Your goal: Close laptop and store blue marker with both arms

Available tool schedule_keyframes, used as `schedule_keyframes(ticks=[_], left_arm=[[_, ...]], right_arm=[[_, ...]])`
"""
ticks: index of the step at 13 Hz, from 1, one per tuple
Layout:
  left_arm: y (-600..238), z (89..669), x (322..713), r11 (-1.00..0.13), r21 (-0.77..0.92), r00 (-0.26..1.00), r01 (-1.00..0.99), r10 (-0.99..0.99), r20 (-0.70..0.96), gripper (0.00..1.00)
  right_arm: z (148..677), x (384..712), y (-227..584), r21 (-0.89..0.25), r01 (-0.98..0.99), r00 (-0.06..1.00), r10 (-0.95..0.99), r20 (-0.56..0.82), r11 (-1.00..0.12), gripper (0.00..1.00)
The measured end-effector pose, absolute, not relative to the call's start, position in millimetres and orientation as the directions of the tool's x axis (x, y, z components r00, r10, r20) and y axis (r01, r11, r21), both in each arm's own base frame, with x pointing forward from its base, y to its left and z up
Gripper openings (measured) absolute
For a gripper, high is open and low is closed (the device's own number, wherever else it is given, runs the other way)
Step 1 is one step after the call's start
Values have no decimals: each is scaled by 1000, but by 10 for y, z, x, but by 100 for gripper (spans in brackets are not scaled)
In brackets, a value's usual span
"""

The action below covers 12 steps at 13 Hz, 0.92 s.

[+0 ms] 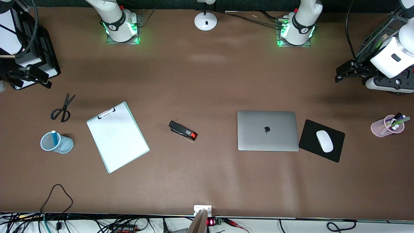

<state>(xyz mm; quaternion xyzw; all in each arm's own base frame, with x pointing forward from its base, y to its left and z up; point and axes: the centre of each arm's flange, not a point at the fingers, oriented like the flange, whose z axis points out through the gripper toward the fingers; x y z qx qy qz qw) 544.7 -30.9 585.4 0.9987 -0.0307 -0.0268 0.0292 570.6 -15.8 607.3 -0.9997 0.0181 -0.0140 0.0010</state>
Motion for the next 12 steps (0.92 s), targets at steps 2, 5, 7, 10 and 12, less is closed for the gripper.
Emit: schedule_keyframes(ticks=[2,5,7,10,12], left_arm=[[-309,5853,5447,-996,60,997,-60,-63,-52,100],[-305,5860,5436,-997,59,996,-59,-62,-57,100],[-291,5861,5432,-997,57,996,-57,-60,-60,100],[-276,5874,5427,-997,50,997,-56,-59,-58,100],[-314,5879,5421,-997,33,996,-68,-70,-58,100]], right_arm=[[6072,5704,-156,-2,-36,999,-36,27,-999,100],[6070,5701,-146,-3,-34,999,-34,24,-999,100],[6059,5689,-144,-2,-34,999,-34,12,-999,100],[6055,5684,-138,-2,-33,999,-33,7,-999,100],[6055,5684,-133,-2,-32,999,-32,7,-999,100]])
